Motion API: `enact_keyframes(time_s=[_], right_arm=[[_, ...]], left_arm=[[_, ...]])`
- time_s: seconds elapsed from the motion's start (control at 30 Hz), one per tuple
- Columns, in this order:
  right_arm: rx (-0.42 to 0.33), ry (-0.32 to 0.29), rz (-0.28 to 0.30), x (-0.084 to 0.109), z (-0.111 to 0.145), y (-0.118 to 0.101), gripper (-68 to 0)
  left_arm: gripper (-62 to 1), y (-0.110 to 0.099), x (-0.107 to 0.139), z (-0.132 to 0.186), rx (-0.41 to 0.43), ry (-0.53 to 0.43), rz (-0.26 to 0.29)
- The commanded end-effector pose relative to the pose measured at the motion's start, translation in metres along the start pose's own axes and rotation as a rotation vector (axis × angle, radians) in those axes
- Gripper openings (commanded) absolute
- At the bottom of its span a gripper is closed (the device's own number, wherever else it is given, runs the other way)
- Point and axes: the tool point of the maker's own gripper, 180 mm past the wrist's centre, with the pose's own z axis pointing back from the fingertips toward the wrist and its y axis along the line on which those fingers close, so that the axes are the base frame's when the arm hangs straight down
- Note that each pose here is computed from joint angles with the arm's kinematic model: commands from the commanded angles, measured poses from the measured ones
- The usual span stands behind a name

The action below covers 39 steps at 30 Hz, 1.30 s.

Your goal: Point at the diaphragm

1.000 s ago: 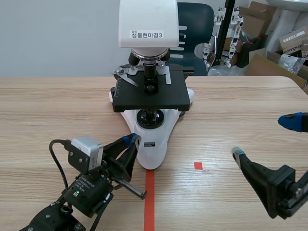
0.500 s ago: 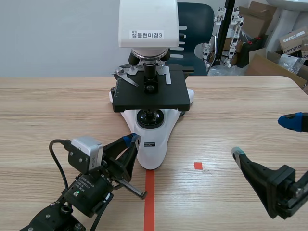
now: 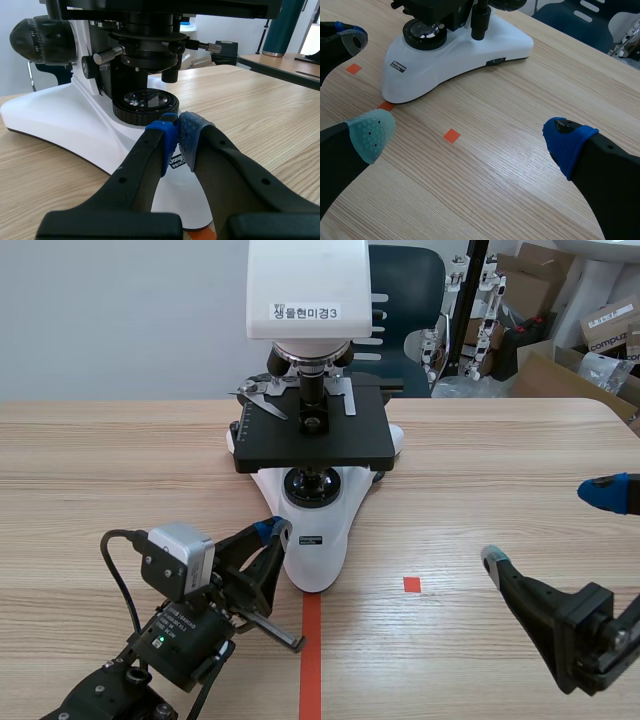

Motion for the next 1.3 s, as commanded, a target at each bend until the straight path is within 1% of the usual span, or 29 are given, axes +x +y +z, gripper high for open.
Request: enact_keyframes(time_s=[0.0, 0.37, 0.4, 0.43, 0.47, 0.53, 0.57, 0.63, 0.7, 0.83, 0.93, 1.07, 1.17, 1.27], right_arm=[[0.000, -0.029, 0.009, 0.010, -0.001, -0.001, 0.4], [0.000, -0.029, 0.009, 0.010, -0.001, -0.001, 0.4], [0.000, -0.029, 0.009, 0.010, -0.001, -0.001, 0.4], [0.000, -0.029, 0.009, 0.010, -0.001, -0.001, 0.4], [0.000, -0.029, 0.009, 0.010, -0.001, -0.001, 0.4], [0.000, -0.029, 0.009, 0.010, -0.001, -0.001, 0.4], [0.000, -0.029, 0.009, 0.010, -0.001, -0.001, 0.4], [0.000, -0.029, 0.009, 0.010, -0.001, -0.001, 0.4], [0.000, -0.029, 0.009, 0.010, -0.001, -0.001, 0.4], [0.000, -0.029, 0.009, 0.010, -0.001, -0.001, 0.4], [0.000, -0.029, 0.009, 0.010, -0.001, -0.001, 0.4], [0.000, -0.029, 0.009, 0.010, -0.001, -0.001, 0.4], [0.000, -0.029, 0.009, 0.010, -0.001, -0.001, 0.4], [0.000, -0.029, 0.009, 0.010, -0.001, -0.001, 0.4]], left_arm=[[-56.7, 0.005, 0.010, -0.007, 0.005, -0.041, -0.006], [-56.6, 0.005, 0.010, -0.007, 0.007, -0.041, -0.008], [-55.6, 0.005, 0.010, -0.006, 0.007, -0.041, -0.008], [-50.2, 0.005, 0.010, -0.006, 0.001, -0.040, -0.014], [-39.5, 0.003, 0.010, -0.005, -0.014, -0.040, -0.025], [-8.8, 0.005, 0.013, -0.003, -0.013, -0.055, -0.028], [1.4, 0.009, 0.017, -0.002, 0.004, -0.076, -0.020], [1.4, 0.015, 0.018, 0.001, 0.033, -0.083, -0.008], [1.4, 0.018, 0.015, 0.008, 0.032, -0.065, -0.015], [1.4, 0.029, 0.008, 0.035, 0.057, -0.014, -0.019], [1.4, 0.034, 0.011, 0.057, 0.052, 0.017, -0.038], [1.4, 0.039, 0.028, 0.083, 0.047, 0.039, -0.053], [1.4, 0.040, 0.049, 0.097, 0.042, 0.039, -0.077], [1.4, 0.035, 0.066, 0.105, 0.022, 0.070, -0.086]])
